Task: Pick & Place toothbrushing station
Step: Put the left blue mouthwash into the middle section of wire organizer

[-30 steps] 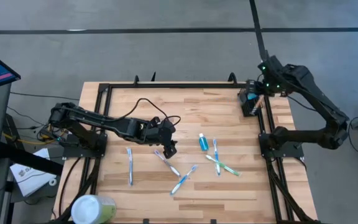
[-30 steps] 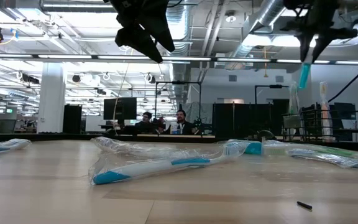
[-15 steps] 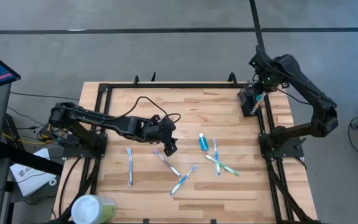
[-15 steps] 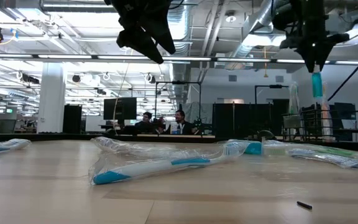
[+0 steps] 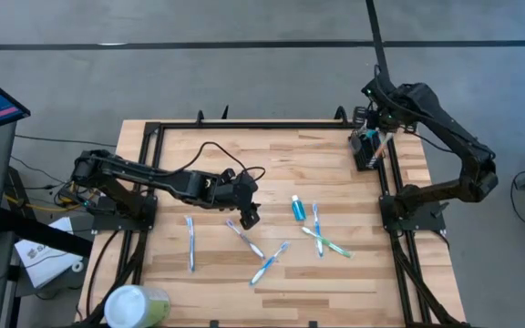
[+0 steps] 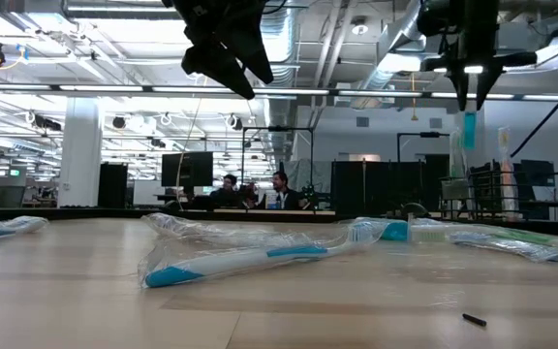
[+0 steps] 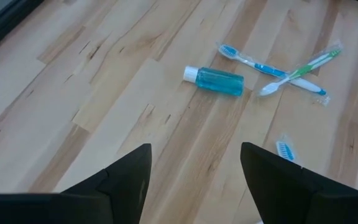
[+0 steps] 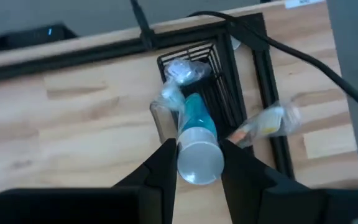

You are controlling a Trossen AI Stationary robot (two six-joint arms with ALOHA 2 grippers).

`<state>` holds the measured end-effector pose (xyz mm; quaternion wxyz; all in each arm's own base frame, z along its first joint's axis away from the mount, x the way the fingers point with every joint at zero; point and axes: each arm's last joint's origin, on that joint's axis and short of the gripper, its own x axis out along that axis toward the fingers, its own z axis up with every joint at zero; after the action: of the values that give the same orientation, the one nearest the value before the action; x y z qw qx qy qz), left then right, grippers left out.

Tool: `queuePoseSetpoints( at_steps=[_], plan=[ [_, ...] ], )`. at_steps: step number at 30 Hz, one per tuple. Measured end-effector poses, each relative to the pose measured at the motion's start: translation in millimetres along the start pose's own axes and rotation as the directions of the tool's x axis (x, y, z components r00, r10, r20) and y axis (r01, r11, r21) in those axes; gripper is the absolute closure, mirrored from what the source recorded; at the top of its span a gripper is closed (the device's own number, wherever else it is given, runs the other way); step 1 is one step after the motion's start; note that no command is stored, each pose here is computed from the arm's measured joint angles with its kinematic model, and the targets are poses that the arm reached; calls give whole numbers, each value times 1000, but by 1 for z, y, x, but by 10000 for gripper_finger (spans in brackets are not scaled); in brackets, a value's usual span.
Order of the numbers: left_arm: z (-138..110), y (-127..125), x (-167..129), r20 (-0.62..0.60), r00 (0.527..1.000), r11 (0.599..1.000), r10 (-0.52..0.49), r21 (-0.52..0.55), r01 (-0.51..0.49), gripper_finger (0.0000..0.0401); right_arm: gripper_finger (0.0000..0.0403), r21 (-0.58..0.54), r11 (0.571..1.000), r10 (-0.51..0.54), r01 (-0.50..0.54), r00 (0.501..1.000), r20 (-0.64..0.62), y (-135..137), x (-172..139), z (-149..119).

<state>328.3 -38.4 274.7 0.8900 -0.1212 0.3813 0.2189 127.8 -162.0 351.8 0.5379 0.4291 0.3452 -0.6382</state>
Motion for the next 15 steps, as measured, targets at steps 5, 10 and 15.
queuePoseSetpoints(
  at_steps=[5, 10, 15],
  plan=[
    [0, 0, 0, 0, 1000, 1000, 0, 6, 0, 161, 311, 161, 985, -71, 62, 996, 54, 6, 2, -6],
    [0, 0, 0, 0, 1000, 1000, 0, 6, 0, 161, 311, 292, 951, -106, 98, 994, 12, 5, 11, -10],
    [-1, -2, -1, -1, 1000, 1000, -4, 7, 4, 161, 311, 320, 938, -135, 133, 991, -16, -1, 18, -7]
  ],
)
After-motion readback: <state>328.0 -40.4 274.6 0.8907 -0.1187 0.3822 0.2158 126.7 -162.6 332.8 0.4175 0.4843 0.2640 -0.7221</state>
